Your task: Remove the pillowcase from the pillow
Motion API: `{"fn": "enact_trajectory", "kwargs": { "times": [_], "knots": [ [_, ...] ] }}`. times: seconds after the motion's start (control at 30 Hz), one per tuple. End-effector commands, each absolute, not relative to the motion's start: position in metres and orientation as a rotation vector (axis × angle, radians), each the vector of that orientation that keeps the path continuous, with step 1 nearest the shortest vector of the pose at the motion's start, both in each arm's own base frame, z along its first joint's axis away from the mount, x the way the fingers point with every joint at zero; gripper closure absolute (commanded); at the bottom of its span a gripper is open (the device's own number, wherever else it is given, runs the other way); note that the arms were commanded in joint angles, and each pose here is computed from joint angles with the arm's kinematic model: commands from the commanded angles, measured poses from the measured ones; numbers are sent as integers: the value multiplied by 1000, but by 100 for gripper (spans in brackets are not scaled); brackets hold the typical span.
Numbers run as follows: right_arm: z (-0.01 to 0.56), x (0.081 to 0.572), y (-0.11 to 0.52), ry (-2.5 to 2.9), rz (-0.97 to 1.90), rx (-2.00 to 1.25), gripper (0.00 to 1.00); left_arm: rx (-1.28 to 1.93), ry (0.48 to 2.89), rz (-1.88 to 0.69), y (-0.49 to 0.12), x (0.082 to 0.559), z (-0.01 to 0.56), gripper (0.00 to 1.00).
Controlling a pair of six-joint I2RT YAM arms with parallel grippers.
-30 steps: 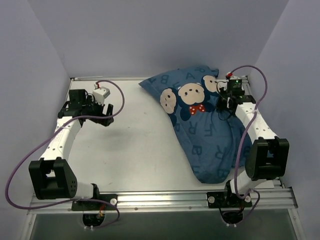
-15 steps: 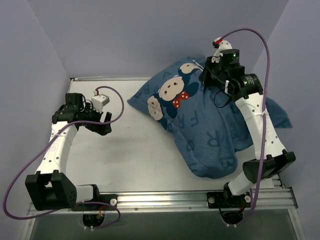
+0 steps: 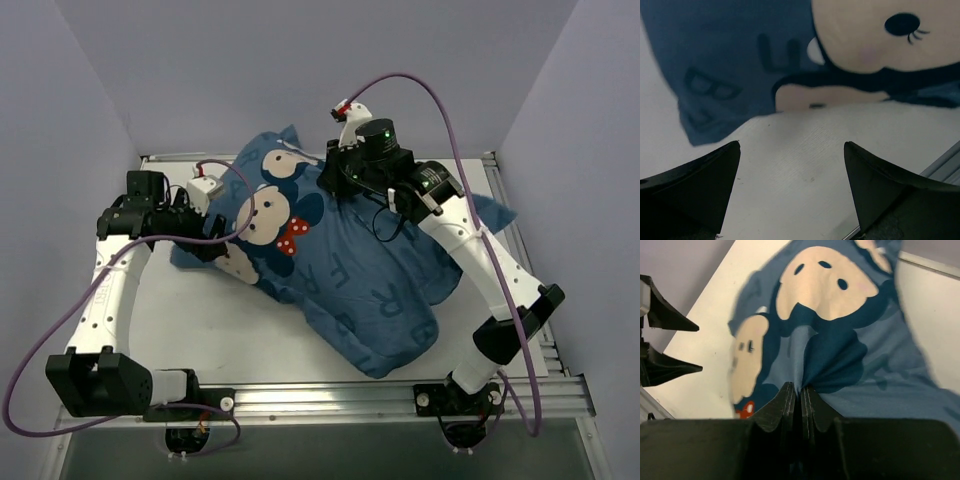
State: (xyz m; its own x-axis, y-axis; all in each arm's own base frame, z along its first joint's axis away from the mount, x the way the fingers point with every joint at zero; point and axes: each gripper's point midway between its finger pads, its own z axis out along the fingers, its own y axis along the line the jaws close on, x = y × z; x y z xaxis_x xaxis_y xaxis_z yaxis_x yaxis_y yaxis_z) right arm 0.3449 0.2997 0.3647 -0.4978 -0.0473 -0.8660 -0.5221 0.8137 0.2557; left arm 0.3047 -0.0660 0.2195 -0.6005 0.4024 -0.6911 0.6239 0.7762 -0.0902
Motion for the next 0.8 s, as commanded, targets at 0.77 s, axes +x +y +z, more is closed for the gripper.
{"fn": "enact_trajectory", "kwargs": {
  "times": [0.77],
  "knots": [
    [291,466,268,1882,776,-754,100,1005,2457,-83,4,301,121,6]
  ]
}}
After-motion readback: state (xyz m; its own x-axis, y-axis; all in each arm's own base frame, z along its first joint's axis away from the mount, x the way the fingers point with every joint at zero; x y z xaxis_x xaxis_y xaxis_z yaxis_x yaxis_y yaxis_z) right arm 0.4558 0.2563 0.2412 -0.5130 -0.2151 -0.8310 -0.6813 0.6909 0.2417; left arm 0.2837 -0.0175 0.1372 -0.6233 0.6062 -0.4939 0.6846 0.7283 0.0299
